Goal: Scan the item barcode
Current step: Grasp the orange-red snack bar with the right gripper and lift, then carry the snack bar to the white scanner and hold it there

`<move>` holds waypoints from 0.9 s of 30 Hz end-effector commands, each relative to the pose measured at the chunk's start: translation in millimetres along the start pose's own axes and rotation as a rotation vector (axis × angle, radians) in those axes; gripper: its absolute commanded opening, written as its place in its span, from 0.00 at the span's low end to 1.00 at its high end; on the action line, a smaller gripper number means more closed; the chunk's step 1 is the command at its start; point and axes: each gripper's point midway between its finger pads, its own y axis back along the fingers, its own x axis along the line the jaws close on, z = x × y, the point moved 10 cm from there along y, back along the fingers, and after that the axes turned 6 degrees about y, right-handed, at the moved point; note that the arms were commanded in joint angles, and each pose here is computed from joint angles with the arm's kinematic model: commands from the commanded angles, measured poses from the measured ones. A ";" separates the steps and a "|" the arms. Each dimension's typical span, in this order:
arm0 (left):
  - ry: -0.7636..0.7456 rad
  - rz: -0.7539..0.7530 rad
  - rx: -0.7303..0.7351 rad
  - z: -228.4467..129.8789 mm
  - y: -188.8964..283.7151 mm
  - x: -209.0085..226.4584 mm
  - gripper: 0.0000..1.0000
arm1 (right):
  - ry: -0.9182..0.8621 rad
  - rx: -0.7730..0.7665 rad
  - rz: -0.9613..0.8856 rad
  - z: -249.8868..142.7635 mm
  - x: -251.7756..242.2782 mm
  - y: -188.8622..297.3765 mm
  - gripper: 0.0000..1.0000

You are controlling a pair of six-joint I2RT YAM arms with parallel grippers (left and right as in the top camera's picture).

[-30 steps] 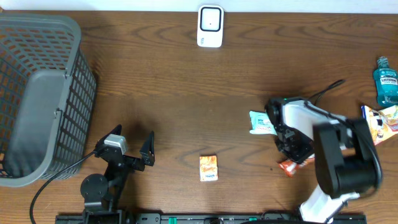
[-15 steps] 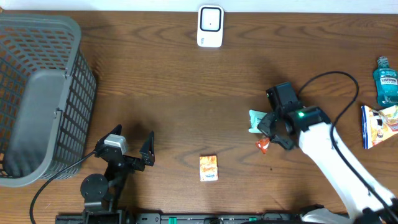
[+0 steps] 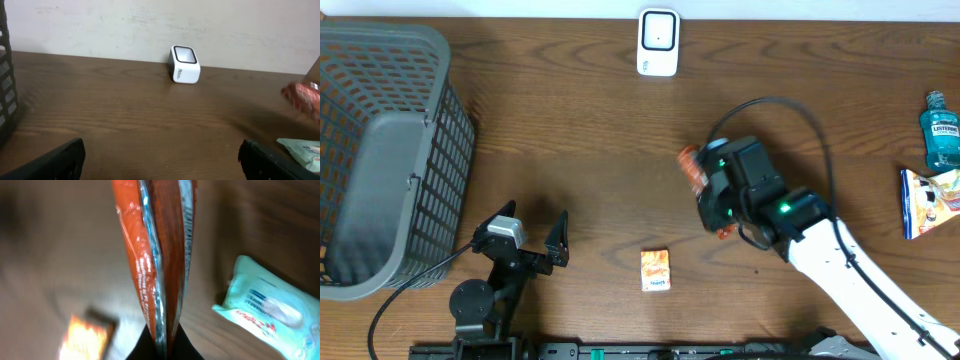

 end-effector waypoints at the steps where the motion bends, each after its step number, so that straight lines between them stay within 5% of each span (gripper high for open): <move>1: 0.015 -0.004 0.042 -12.2 -1.9 3.1 0.98 | 0.562 -0.058 0.021 8.2 10.1 4.1 0.01; 14: 0.016 -0.004 0.043 -12.3 -1.9 3.1 0.98 | 1.103 -0.399 -0.260 63.7 17.1 61.7 0.01; 21: 0.016 -0.004 0.043 -12.3 -1.9 3.1 0.98 | 1.202 -0.625 -0.224 62.8 37.7 116.8 0.01; 27: 0.016 -0.004 0.043 -12.3 -1.9 3.1 0.98 | 1.208 -0.613 -0.175 56.8 40.0 116.4 0.01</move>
